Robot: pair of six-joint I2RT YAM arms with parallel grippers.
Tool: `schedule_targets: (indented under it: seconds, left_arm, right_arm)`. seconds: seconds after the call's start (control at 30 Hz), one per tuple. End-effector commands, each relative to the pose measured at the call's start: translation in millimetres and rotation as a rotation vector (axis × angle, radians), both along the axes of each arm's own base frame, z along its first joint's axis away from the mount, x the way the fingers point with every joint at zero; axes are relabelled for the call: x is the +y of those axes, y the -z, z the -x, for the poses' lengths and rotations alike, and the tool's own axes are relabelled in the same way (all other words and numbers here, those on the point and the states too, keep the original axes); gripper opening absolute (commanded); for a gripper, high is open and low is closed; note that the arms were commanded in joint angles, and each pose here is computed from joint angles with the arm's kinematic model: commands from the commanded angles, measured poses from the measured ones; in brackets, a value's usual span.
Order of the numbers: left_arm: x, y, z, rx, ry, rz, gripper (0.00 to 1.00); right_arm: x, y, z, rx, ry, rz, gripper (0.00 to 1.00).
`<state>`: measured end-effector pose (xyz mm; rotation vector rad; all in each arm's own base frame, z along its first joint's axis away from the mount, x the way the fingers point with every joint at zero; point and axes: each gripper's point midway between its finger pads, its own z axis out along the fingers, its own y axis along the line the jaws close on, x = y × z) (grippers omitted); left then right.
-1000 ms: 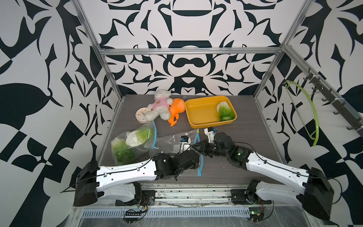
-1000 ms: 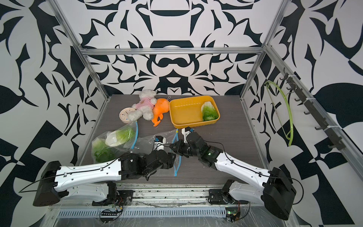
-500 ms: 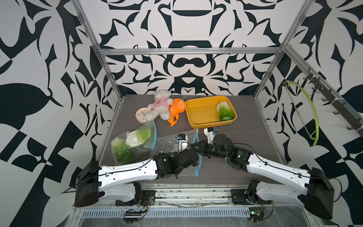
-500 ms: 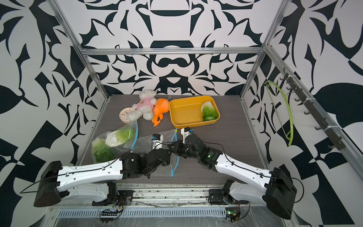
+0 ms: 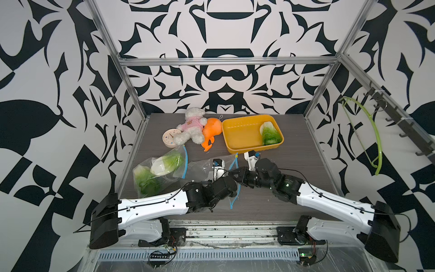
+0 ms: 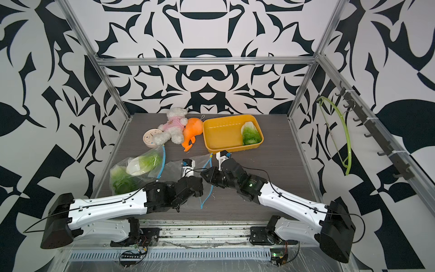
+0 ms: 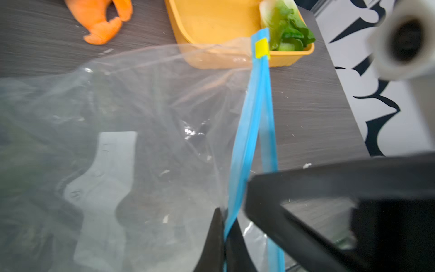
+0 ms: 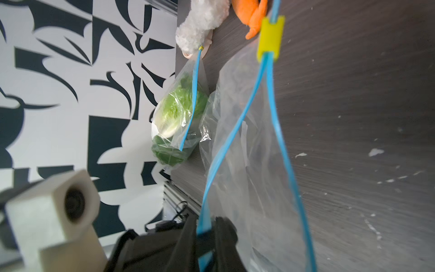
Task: Put the chinese cabbages into a zipper bag and zip it
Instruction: Pick up the zipper food storage bag at the center of the board, then open the zipper of the food storage bag at the center of the board.
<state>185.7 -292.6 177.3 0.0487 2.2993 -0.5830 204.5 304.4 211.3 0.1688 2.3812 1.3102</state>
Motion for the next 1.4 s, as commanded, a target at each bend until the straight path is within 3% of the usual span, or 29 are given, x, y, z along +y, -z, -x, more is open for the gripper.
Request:
schedule_targets:
  seconds: [0.0,0.2,0.4,0.7,1.1,1.37]
  left_arm:
    - [19.9,0.2,-2.6,-0.021,-0.023,-0.056,0.03]
    - [22.2,-8.7,-3.1,-0.036,-0.012,-0.041,0.02]
    - [17.3,-18.2,-5.9,-0.053,0.008,-0.052,0.02]
    - [19.4,-38.1,-10.4,-0.090,0.028,-0.078,0.01]
    - [52.3,-111.4,-25.5,-0.244,0.012,-0.259,0.00]
    - [37.8,-98.2,-25.2,-0.219,0.062,-0.263,0.00]
  right_arm:
    - [-22.7,-41.4,4.6,-0.148,-0.037,0.140,0.31]
    - [-71.5,-32.9,7.8,-0.173,-0.009,0.431,0.51]
    - [-48.1,-14.8,4.0,-0.142,-0.117,0.488,0.57]
    - [-21.8,12.9,-10.7,-0.111,-0.125,0.443,0.52]
    - [-79.5,16.3,-18.2,-0.138,0.012,0.638,0.46]
    - [-56.9,1.1,-22.5,-0.167,-0.031,0.557,0.46]
